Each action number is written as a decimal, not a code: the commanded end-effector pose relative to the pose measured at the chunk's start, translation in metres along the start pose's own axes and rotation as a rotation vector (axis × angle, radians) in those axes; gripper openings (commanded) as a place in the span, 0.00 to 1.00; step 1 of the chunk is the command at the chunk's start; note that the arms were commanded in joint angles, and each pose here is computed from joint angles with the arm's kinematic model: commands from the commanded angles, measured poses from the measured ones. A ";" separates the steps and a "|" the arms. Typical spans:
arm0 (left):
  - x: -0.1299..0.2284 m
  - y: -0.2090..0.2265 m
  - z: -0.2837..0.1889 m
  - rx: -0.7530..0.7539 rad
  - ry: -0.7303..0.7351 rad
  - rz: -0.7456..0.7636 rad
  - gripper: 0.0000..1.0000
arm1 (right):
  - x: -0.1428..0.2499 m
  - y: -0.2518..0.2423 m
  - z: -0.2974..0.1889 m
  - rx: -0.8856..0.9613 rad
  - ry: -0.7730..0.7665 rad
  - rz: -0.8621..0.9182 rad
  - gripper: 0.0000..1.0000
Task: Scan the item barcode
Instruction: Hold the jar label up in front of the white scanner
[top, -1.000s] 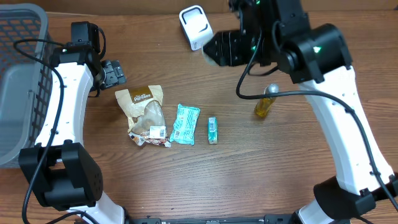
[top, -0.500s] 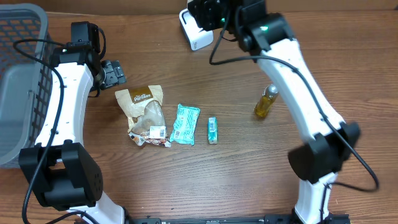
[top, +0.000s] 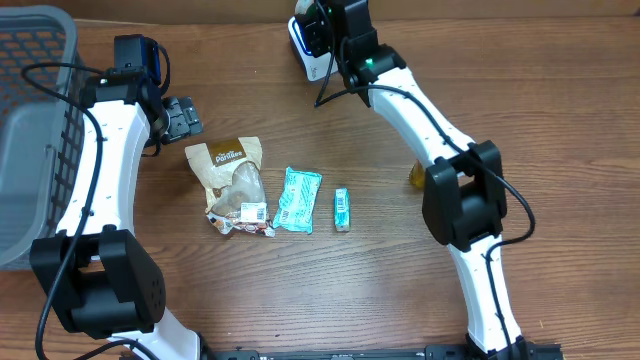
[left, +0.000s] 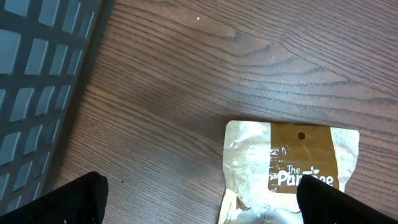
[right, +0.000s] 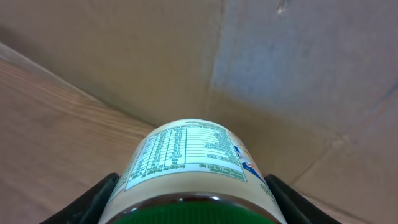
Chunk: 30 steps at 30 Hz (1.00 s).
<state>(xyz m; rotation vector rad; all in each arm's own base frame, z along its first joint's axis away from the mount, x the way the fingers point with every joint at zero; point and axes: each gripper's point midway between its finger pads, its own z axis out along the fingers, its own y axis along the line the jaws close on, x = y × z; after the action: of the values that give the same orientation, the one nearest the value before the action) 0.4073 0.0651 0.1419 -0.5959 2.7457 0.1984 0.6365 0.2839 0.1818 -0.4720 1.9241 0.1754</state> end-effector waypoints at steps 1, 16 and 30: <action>-0.004 -0.001 -0.009 -0.001 -0.028 0.009 0.99 | -0.015 -0.010 0.004 0.054 -0.079 -0.032 0.42; -0.004 -0.002 -0.009 -0.001 -0.028 0.009 1.00 | -0.004 -0.009 0.033 0.066 -0.187 -0.023 0.43; -0.004 -0.002 -0.009 -0.001 -0.028 0.009 1.00 | 0.025 -0.012 0.049 0.070 -0.164 -0.018 0.44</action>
<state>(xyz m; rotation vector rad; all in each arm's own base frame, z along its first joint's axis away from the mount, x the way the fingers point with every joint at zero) 0.4073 0.0651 0.1419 -0.5959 2.7457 0.1984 0.6697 0.2904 0.1484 -0.4285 1.7584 0.1417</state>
